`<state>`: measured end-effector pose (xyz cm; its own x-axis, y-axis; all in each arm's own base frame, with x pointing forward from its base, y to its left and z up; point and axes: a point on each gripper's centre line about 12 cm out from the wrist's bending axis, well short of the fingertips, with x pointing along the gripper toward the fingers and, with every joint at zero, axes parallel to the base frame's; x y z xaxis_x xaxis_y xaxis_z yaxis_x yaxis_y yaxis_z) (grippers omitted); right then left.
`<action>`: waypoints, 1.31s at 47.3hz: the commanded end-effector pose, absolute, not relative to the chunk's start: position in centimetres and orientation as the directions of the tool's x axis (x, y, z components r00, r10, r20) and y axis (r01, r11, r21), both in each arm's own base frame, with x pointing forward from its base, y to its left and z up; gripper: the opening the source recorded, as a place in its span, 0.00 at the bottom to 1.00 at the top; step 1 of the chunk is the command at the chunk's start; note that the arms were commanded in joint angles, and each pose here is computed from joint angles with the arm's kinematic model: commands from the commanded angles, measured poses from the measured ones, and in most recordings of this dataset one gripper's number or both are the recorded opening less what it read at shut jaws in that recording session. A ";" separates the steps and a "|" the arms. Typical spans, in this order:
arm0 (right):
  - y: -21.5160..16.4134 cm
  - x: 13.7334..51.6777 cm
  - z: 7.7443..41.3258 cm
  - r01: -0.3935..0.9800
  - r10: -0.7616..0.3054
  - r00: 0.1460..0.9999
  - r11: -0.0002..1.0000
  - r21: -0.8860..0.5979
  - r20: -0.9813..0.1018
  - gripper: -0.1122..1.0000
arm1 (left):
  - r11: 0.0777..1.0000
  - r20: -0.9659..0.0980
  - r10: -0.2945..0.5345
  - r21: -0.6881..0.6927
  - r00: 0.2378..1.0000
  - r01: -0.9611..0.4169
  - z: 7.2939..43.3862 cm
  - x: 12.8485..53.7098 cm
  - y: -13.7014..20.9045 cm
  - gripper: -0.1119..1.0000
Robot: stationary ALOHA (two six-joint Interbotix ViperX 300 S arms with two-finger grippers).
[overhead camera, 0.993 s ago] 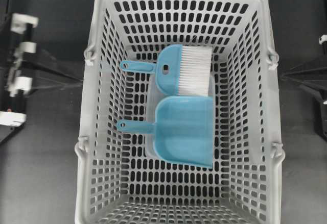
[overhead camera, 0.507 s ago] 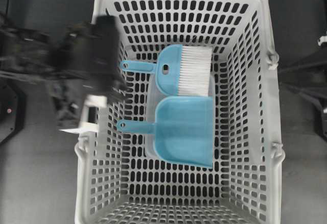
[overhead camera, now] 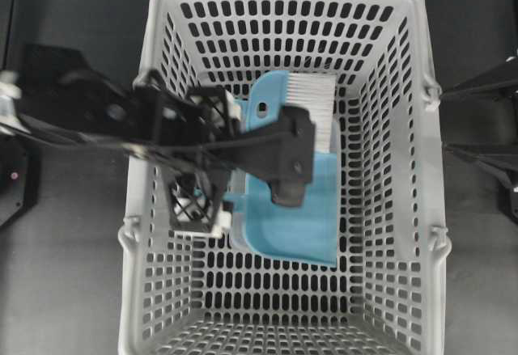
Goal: Pick up the dustpan from the shopping basket with the left arm.
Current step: 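Lower the open left gripper over the blue dustpan handle, then close the left gripper on the dustpan handle and lift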
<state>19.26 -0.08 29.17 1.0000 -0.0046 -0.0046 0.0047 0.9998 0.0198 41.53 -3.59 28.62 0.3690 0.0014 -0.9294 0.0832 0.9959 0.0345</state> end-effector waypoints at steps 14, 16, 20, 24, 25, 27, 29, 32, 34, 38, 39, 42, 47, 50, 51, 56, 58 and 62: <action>-0.1 19.4 29.8 0.007 -0.007 1.000 1.000 0.026 0.012 0.74 | 0.994 -0.957 0.004 0.036 0.290 0.107 24.7 43.1 -5.1 0.90; -0.1 19.4 29.7 0.007 -0.007 1.000 1.000 0.026 0.011 0.74 | 0.994 -0.960 0.003 0.034 0.281 0.103 24.2 43.2 -5.1 0.90; -0.1 19.4 29.7 0.007 -0.007 1.000 1.000 0.026 0.012 0.74 | 0.995 -0.967 0.007 0.031 0.257 0.091 23.1 43.2 -5.1 0.90; -0.1 19.4 29.7 0.005 -0.005 1.000 1.000 0.026 0.012 0.74 | 0.997 -0.973 0.010 0.027 0.228 0.071 21.8 42.8 -5.1 0.90; -0.1 19.4 29.7 0.005 -0.005 1.000 1.000 0.026 0.011 0.74 | 0.997 -0.974 0.010 0.026 0.227 0.067 21.7 42.8 -5.1 0.90; -0.1 19.4 29.7 0.004 -0.004 1.000 1.000 0.026 0.012 0.74 | 0.998 -0.974 0.010 0.023 0.227 0.053 21.5 42.7 -5.0 0.89; 0.0 19.4 29.7 0.002 -0.002 1.000 1.000 0.026 0.012 0.74 | 0.999 -0.972 0.011 0.021 0.235 0.044 21.5 42.7 -5.0 0.88; 0.0 19.4 29.7 0.002 -0.002 1.000 1.000 0.026 0.012 0.74 | 0.999 -0.971 0.010 0.018 0.237 0.029 21.5 42.7 -4.9 0.85; 0.0 19.4 29.7 0.002 -0.002 1.000 1.000 0.026 0.011 0.74 | 0.999 -0.971 0.010 0.018 0.238 0.029 21.6 42.7 -5.0 0.79; 0.0 19.4 29.7 0.002 -0.002 1.000 1.000 0.026 0.009 0.74 | 0.999 -0.968 0.006 0.016 0.251 0.036 22.3 42.6 -5.2 0.60; 0.0 19.4 29.7 0.002 -0.002 1.000 1.000 0.026 0.009 0.74 | 0.999 -0.966 0.005 0.015 0.258 0.038 22.5 42.6 -5.2 0.53; 0.0 19.4 29.7 0.002 -0.002 1.000 1.000 0.026 0.009 0.74 | 0.999 -0.963 0.004 0.014 0.270 0.037 23.1 42.5 -5.2 0.37; 0.0 19.4 29.6 0.002 -0.002 1.000 1.000 0.026 0.006 0.74 | 0.999 -0.952 0.001 0.013 0.305 0.038 25.1 42.4 -5.1 0.37; 0.0 19.4 29.6 0.002 -0.002 1.000 1.000 0.026 0.005 0.74 | 0.999 -0.945 -0.002 0.011 0.327 0.038 26.7 42.3 -5.1 0.37; 0.0 19.4 29.6 0.002 -0.002 1.000 1.000 0.026 0.006 0.74 | 0.999 -0.942 -0.003 0.010 0.337 0.036 27.4 42.3 -5.1 0.37; 0.0 19.4 29.6 0.002 -0.002 1.000 1.000 0.026 0.005 0.74 | 0.999 -0.919 -0.011 0.009 0.395 0.049 31.0 42.1 -5.0 0.37; 0.0 19.4 29.6 0.002 -0.002 1.000 1.000 0.026 0.005 0.74 | 0.998 -0.908 -0.014 0.012 0.420 0.059 32.7 41.8 -5.0 0.37; 0.0 19.4 29.6 0.002 -0.002 1.000 1.000 0.026 0.005 0.74 | 0.997 -0.887 -0.016 0.018 0.462 0.069 35.6 41.4 -4.8 0.37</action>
<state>19.25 -0.05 29.09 1.0000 -0.0033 -0.0077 0.0035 0.9998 0.0213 42.06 -4.99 31.04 0.3732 -0.0097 -0.9277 0.0650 0.9978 0.0157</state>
